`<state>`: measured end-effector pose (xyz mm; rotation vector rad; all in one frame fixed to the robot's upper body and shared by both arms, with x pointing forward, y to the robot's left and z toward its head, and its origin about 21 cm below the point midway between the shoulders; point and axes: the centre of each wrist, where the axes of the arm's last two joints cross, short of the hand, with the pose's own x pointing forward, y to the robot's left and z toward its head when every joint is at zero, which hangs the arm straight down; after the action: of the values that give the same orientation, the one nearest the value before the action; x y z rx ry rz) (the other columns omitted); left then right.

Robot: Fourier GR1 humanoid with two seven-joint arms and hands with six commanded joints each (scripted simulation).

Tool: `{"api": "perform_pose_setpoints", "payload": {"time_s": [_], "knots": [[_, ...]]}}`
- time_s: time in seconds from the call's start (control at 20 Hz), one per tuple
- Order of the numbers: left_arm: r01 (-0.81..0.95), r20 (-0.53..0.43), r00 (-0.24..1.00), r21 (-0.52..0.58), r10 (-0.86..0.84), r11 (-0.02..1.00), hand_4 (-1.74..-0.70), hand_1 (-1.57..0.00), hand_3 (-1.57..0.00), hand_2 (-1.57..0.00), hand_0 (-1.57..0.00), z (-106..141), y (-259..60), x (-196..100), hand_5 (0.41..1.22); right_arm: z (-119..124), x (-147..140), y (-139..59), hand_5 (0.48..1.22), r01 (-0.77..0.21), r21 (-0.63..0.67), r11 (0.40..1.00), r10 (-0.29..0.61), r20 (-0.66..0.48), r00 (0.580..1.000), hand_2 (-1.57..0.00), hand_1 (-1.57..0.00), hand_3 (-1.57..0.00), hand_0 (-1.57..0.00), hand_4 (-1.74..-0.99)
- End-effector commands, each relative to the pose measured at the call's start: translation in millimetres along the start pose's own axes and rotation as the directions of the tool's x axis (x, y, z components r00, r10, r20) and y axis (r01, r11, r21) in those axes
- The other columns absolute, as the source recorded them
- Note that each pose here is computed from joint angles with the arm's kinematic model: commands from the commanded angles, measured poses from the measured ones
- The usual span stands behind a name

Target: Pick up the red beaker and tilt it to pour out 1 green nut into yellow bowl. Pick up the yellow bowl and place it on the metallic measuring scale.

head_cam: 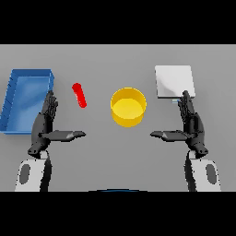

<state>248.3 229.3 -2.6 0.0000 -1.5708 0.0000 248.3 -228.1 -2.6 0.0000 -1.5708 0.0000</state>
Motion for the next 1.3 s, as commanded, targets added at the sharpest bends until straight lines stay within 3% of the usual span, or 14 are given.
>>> {"api": "perform_pose_setpoints", "payload": {"time_s": [0.0, 0.25, 0.3, 0.35, 0.45, 0.6, 0.85, 1.0, 1.25], "knots": [[0.000, 0.000, 1.000, 0.001, 0.000, 1.000, -1.15, 0.00, 0.00, 0.00, 0.00, 0, 0, 0, 0.599, 0, 0, -0.3, 0.599, 0.000, -0.001, 1.000, 0.000, -0.001, 1.000, 0.00, 0.00, 0.00, 0.00, -1.167], [0.002, -0.014, 1.000, 0.002, -0.002, 1.000, -1.15, 0.00, 0.00, 0.00, 0.00, -2, 3, -1, 0.599, -2, 1, -2.9, 0.599, -0.002, 0.003, 1.000, 0.002, 0.008, 1.000, 0.00, 0.00, 0.00, 0.00, -1.167], [0.065, 0.015, 0.998, -0.031, -0.065, 0.997, -1.15, 0.00, 0.00, 0.00, 0.00, 5, 4, 2, 0.599, 5, 4, -6.7, 0.599, -0.157, -0.009, 0.987, 0.158, 0.079, 0.984, 0.00, 0.00, 0.00, 0.00, -1.167], [0.109, 0.034, 0.994, -0.045, -0.108, 0.993, -1.16, 0.00, 0.00, 0.00, 0.00, 12, 3, 6, 0.599, 10, 5, -4.9, 0.595, -0.242, -0.014, 0.970, 0.242, 0.111, 0.964, 0.00, 0.00, 0.00, 0.00, -1.163], [0.145, 0.029, 0.989, -0.058, -0.143, 0.988, -1.16, 0.00, 0.00, 0.00, 0.00, 17, 4, 12, 0.599, 18, 4, 0.8, 0.591, -0.321, -0.016, 0.947, 0.320, 0.120, 0.940, 0.00, 0.00, 0.00, 0.00, -1.160], [0.169, 0.016, 0.986, -0.076, -0.169, 0.983, -1.16, 0.00, 0.00, 0.00, 0.00, 22, 3, 17, 0.602, 24, 4, 3.9, 0.593, -0.329, -0.011, 0.944, 0.328, 0.110, 0.938, 0.00, 0.00, 0.00, 0.00, -1.173], [0.208, -0.002, 0.978, -0.100, -0.209, 0.973, -1.17, 0.00, 0.00, 0.00, 0.00, 12, -5, 8, 0.605, 24, 10, -0.5, 0.611, -0.290, 0.005, 0.957, 0.287, 0.135, 0.948, 0.00, 0.00, 0.00, 0.00, -1.224], [0.219, -0.008, 0.975, -0.111, -0.221, 0.969, -1.22, 0.00, 0.00, 0.00, 0.00, -13, -11, 0, 0.622, 23, 11, -2.3, 0.627, -0.311, 0.004, 0.950, 0.308, 0.124, 0.943, 0.00, 0.00, 0.00, 0.00, -1.246], [0.242, -0.016, 0.969, -0.116, -0.245, 0.963, -1.25, 0.00, 0.00, 0.00, 0.00, -42, -20, -11, 0.650, 22, 8, -0.1, 0.634, -0.275, 0.018, 0.961, 0.270, 0.140, 0.953, 0.00, 0.00, 0.00, 0.00, -1.280]]}}
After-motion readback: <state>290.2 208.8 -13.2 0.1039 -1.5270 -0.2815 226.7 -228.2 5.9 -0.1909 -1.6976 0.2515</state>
